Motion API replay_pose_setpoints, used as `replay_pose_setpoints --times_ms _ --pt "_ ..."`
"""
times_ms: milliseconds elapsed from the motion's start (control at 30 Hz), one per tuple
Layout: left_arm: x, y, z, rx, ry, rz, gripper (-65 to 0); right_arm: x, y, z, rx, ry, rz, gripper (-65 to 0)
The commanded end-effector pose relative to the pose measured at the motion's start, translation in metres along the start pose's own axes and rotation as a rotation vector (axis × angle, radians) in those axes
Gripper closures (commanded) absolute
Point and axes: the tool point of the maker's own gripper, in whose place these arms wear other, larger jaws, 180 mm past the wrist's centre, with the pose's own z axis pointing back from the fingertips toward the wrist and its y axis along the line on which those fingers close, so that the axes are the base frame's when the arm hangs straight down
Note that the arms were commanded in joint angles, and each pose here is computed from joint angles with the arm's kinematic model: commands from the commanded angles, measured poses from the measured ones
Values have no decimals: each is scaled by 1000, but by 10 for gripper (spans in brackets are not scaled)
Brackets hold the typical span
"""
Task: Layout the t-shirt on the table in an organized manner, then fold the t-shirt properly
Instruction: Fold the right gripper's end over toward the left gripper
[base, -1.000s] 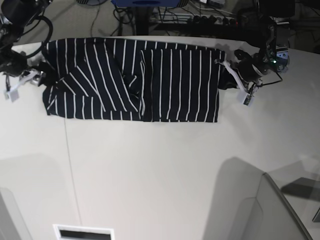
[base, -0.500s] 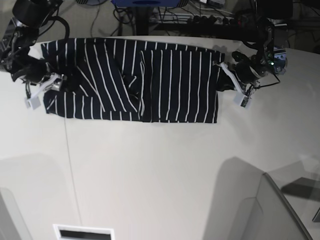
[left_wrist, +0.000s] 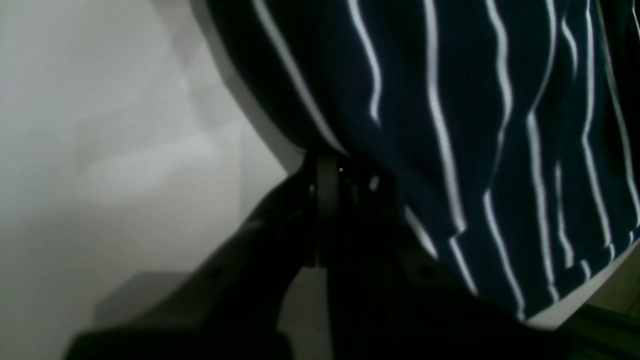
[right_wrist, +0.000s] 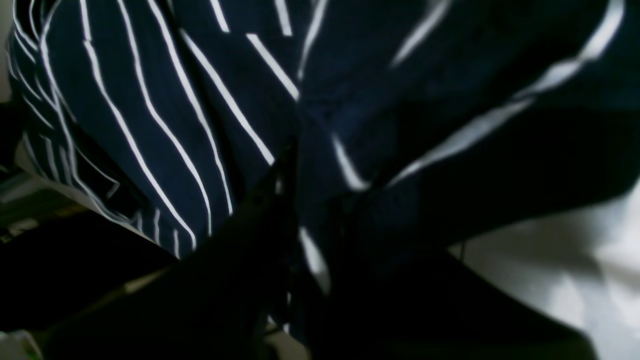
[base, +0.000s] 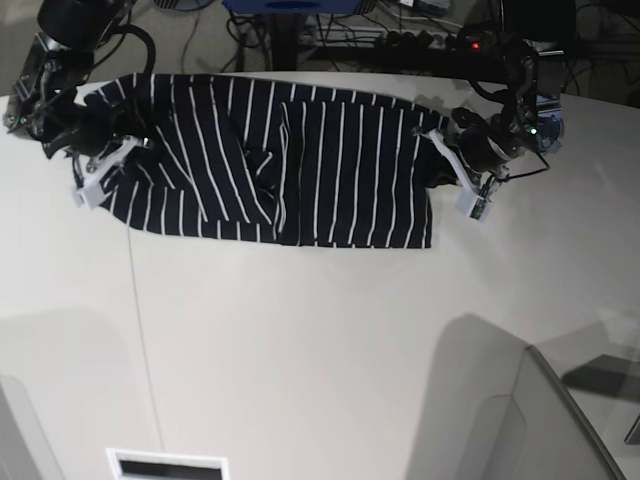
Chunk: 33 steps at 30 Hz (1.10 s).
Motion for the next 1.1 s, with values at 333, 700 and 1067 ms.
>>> replay_pose_setpoints --times_ms 333,700,1067 --pt "-1 -22 -8 -62 29 -59 0 28 75 33 -50 -45 432 -8" --pt "9 -39 -12 -85 -5 -64 0 31 168 25 25 -72 474 -8" --pt "13 -56 -10 -117 -13 -115 0 24 228 8 111 -62 421 -8"
